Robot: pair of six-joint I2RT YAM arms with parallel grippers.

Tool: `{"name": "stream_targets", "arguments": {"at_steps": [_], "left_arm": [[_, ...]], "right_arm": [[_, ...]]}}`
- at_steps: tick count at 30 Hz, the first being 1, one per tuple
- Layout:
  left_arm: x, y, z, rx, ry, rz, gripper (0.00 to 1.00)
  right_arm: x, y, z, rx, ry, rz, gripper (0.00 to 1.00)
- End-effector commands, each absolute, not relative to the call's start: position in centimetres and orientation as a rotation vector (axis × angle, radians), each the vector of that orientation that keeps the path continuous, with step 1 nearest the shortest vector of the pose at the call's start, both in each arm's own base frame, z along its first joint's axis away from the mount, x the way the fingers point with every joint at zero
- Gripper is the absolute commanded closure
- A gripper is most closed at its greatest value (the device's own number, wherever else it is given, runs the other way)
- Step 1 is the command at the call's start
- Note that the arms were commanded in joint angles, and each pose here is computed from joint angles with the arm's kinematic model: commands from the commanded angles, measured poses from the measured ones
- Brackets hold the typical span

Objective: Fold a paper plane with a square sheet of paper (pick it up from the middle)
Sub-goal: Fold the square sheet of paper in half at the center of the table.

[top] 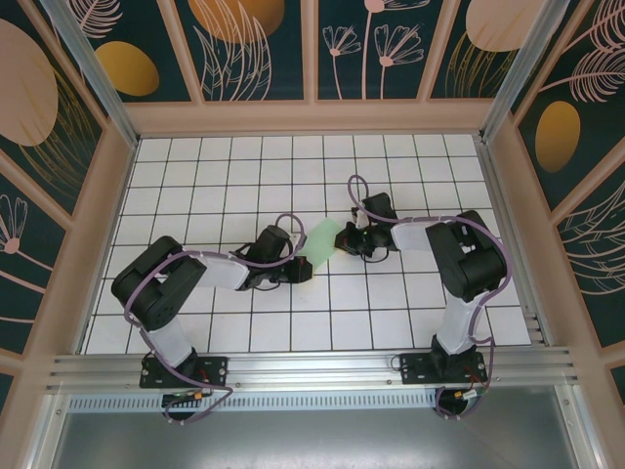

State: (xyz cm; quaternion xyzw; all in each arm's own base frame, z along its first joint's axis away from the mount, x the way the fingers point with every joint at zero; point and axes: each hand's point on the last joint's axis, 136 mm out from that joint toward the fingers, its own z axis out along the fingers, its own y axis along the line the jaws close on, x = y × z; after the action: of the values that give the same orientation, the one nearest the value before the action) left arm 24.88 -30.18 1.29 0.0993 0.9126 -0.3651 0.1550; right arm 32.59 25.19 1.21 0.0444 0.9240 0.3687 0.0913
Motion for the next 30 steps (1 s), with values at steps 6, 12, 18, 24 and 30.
{"name": "stream_targets", "arguments": {"at_steps": [6, 12, 18, 24, 30], "left_arm": [[18.1, -24.7, -4.2, 0.245, 2.982, -0.826, 1.0], [17.8, -23.9, -4.4, 0.287, 3.003, -0.768, 1.0], [19.7, -24.4, -2.3, 0.281, 2.926, -0.737, 1.0], [24.7, -25.6, 3.1, 0.239, 2.696, -0.696, 1.0], [29.4, -24.3, 6.9, 0.05, 2.537, -0.583, 0.93]], "right_arm": [[29.5, 19.7, -6.2, 0.312, 2.971, 0.702, 1.0], [29.8, 19.8, -5.9, 0.302, 2.96, 0.704, 1.0], [30.9, 20.3, -4.7, 0.271, 2.932, 0.711, 1.0], [33.8, 22.4, -0.4, 0.147, 2.829, 0.751, 1.0], [35.3, 26.0, 5.4, 0.028, 2.694, 0.81, 1.0]]}}
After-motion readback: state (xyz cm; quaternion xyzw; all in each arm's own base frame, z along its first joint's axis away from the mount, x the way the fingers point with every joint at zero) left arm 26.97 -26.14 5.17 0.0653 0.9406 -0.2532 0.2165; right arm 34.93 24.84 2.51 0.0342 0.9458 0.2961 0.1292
